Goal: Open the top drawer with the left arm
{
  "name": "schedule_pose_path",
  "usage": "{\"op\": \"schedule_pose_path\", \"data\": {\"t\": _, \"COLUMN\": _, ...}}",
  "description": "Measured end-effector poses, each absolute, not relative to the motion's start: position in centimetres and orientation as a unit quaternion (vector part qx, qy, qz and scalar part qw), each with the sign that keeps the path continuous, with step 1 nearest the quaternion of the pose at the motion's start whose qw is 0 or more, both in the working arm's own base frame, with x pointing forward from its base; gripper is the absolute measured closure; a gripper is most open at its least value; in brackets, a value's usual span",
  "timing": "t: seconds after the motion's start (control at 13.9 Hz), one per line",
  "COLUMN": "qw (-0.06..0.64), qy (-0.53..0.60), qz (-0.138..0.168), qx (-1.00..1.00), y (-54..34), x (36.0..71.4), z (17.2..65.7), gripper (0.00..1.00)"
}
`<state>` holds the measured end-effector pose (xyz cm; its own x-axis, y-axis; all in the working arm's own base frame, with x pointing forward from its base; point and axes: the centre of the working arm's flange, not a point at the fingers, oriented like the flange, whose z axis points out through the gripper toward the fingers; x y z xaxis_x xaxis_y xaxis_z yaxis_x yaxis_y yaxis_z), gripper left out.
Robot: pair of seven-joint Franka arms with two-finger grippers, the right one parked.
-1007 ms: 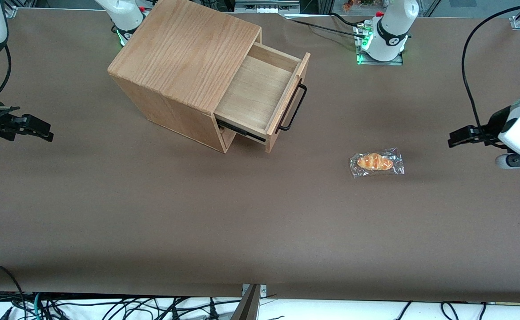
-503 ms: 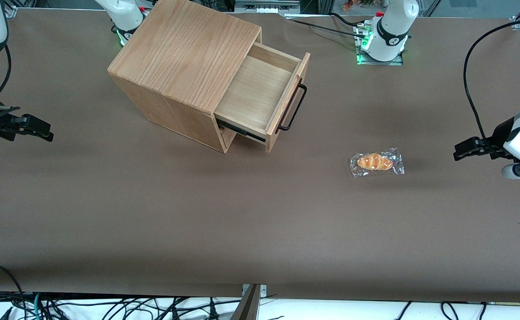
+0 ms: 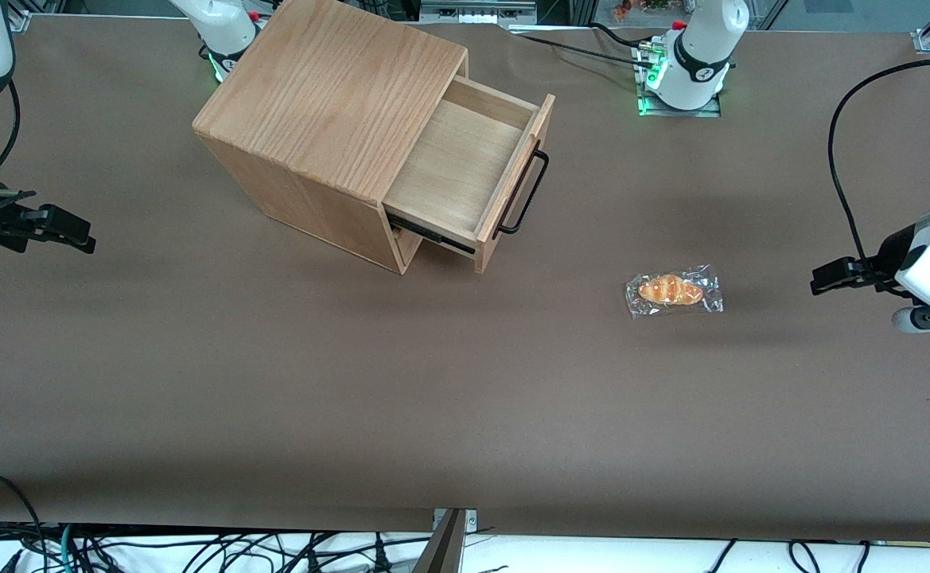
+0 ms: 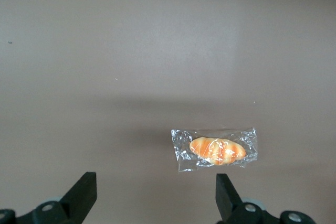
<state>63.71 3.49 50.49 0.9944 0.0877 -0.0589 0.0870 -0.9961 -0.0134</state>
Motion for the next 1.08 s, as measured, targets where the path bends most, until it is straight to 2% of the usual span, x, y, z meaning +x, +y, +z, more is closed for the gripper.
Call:
{"op": "schedule_pose_path", "data": {"t": 0.29, "qw": 0.005, "qy": -0.042, "qz": 0.071, "qx": -0.997, "y": 3.4, "x": 62.7, "z": 50.0, "gripper": 0.00}}
{"op": "schedule_pose_path", "data": {"t": 0.43, "qw": 0.005, "qy": -0.038, "qz": 0.082, "qx": -0.996, "y": 3.4, "x": 62.3, "z": 50.1, "gripper": 0.00}}
{"op": "schedule_pose_path", "data": {"t": 0.72, "qw": 0.002, "qy": -0.020, "qz": 0.092, "qx": -0.996, "y": 3.7, "x": 61.5, "z": 51.2, "gripper": 0.00}}
{"op": "schedule_pose_path", "data": {"t": 1.08, "qw": 0.002, "qy": -0.014, "qz": 0.090, "qx": -0.996, "y": 3.7, "x": 61.0, "z": 52.2, "gripper": 0.00}}
